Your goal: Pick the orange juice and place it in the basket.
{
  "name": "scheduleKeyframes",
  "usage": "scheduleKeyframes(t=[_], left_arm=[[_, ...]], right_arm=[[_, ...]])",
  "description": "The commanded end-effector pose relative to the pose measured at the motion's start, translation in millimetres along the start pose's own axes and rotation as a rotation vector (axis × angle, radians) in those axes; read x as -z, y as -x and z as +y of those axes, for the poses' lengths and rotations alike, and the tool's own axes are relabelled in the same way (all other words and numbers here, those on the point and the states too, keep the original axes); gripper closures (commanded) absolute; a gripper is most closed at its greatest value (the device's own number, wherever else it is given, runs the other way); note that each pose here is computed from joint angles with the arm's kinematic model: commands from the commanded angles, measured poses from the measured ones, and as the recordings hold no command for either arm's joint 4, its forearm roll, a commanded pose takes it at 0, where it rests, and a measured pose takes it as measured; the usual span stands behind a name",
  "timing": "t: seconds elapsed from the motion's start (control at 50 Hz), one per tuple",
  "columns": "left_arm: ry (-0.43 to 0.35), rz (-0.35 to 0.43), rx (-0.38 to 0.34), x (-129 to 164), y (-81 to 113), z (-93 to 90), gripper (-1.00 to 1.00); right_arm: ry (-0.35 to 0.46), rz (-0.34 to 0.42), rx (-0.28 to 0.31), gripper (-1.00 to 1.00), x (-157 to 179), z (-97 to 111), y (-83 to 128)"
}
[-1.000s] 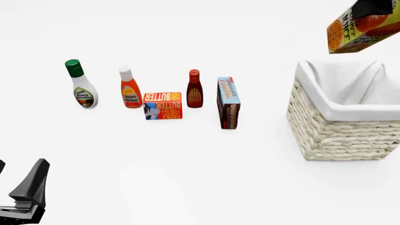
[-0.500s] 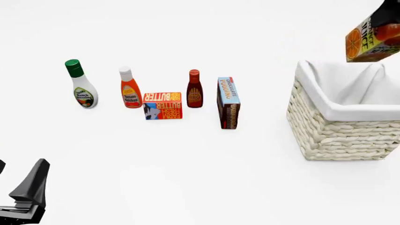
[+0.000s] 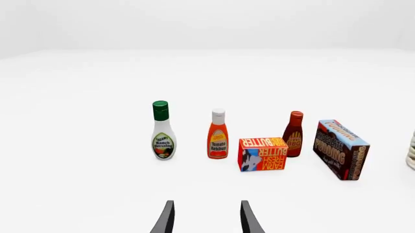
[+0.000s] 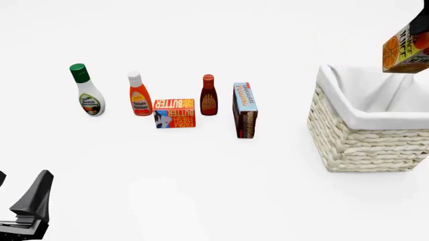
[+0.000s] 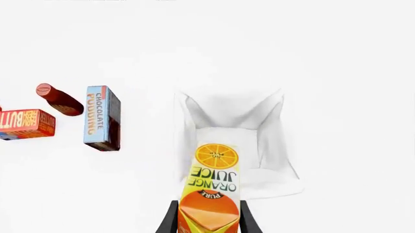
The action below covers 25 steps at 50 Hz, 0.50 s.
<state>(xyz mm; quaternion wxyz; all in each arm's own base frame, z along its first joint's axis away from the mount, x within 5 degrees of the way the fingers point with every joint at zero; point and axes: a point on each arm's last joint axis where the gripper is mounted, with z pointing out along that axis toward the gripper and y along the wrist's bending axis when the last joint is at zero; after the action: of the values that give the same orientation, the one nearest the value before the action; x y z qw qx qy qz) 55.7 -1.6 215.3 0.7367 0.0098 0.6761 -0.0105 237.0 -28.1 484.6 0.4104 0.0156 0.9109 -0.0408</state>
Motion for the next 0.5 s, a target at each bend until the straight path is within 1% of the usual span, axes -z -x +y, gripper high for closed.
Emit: scheduleKeyframes(t=[0.02, 0.12, 0.18, 0.22, 0.24, 0.26, 0.3, 0.34, 0.44, 0.46, 0.5], left_arm=[[0.006, -0.001, 0.0, 0, -0.6, 0.3, -1.0], [0.006, -0.001, 0.0, 0, -0.6, 0.3, -1.0], [0.006, -0.001, 0.0, 0, -0.6, 0.3, -1.0], [0.006, 0.0, 0.0, 0, -0.6, 0.3, -1.0], [0.006, 0.0, 0.0, 0, -0.6, 0.3, -1.0], [0.006, -0.001, 0.0, 0, -0.6, 0.3, -1.0], [0.006, -0.001, 0.0, 0, -0.6, 0.3, -1.0], [0.006, -0.001, -0.001, 0, -0.6, 0.3, -1.0], [0.006, -0.001, -0.001, 0, -0.6, 0.3, -1.0], [0.006, -0.001, -0.001, 0, -0.6, 0.3, -1.0], [0.006, -0.001, 0.0, 0, -0.6, 0.3, -1.0]], right_arm=[[-0.008, 0.005, -0.036, 1.0, -4, -3, 3], [-0.006, 0.011, -0.044, 1.0, -9, -2, 5], [-0.01, 0.032, -0.051, 1.0, -16, -4, 4], [0.0, 0.04, -0.058, 1.0, -20, -1, 5], [-0.015, 0.041, -0.058, 1.0, -20, -6, 5], [-0.017, 0.046, -0.06, 1.0, -22, -7, 4], [-0.009, 0.05, -0.07, 1.0, -26, -4, 7], [-0.016, 0.071, -0.077, 1.0, -32, -7, 5], [-0.016, 0.078, -0.102, 1.0, -39, -7, 8], [-0.025, 0.088, -0.112, 1.0, -42, -11, 7], [-0.019, 0.088, -0.114, 1.0, -44, -9, 9]])
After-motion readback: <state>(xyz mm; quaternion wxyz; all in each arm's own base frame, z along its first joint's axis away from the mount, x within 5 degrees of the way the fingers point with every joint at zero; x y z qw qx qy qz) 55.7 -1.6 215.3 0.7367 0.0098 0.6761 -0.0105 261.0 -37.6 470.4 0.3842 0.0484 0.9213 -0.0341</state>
